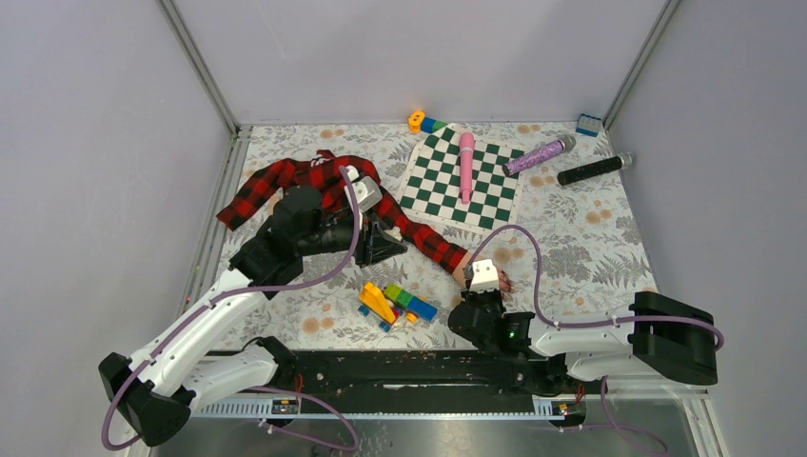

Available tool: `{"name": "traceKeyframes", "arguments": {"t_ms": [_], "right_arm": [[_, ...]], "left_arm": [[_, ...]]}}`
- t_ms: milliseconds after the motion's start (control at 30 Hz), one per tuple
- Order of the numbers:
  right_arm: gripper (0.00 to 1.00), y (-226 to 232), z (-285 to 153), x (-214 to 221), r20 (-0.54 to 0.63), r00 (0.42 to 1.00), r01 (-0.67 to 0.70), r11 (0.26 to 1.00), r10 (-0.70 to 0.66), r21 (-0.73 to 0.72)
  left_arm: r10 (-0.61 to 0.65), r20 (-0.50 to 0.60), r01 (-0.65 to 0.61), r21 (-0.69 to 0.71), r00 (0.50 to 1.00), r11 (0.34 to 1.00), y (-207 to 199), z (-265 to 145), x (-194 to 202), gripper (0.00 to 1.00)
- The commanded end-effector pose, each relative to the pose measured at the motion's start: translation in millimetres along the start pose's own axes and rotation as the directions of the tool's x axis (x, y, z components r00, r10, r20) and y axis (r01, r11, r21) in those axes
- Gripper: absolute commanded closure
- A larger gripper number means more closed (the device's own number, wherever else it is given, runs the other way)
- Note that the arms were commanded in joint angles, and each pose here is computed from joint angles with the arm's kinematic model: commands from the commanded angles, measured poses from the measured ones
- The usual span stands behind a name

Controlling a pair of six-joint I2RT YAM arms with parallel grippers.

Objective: Paint the nails
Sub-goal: Paint the nail polish on the nail.

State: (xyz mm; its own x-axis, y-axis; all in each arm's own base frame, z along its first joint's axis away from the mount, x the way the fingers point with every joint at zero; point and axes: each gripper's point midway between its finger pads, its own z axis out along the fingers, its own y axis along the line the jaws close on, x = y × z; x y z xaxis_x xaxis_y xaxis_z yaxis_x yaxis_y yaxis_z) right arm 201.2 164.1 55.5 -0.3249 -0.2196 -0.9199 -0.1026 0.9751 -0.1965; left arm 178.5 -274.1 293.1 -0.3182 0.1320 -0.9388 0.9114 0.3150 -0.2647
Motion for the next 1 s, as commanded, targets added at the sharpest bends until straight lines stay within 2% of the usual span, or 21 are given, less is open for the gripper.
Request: {"name": "traceKeyframes", "arguments": {"t_ms": [0, 967], "right_arm": [[1.0, -2.9, -1.5, -12.6, 0.037, 0.999, -0.03, 0.999, 0.029, 0.042], [1.0, -10.6, -2.0, -6.6, 0.007, 1.0, 0.01, 0.996, -0.011, 0.092]], "left_arm": [[0.044, 0.067, -0.044, 0.009, 0.997, 0.999, -4.0, -0.7, -21.0, 1.0], [0.042, 0.069, -0.043, 0.012, 0.997, 0.999, -4.8, -1.0, -21.3, 1.0]]}}
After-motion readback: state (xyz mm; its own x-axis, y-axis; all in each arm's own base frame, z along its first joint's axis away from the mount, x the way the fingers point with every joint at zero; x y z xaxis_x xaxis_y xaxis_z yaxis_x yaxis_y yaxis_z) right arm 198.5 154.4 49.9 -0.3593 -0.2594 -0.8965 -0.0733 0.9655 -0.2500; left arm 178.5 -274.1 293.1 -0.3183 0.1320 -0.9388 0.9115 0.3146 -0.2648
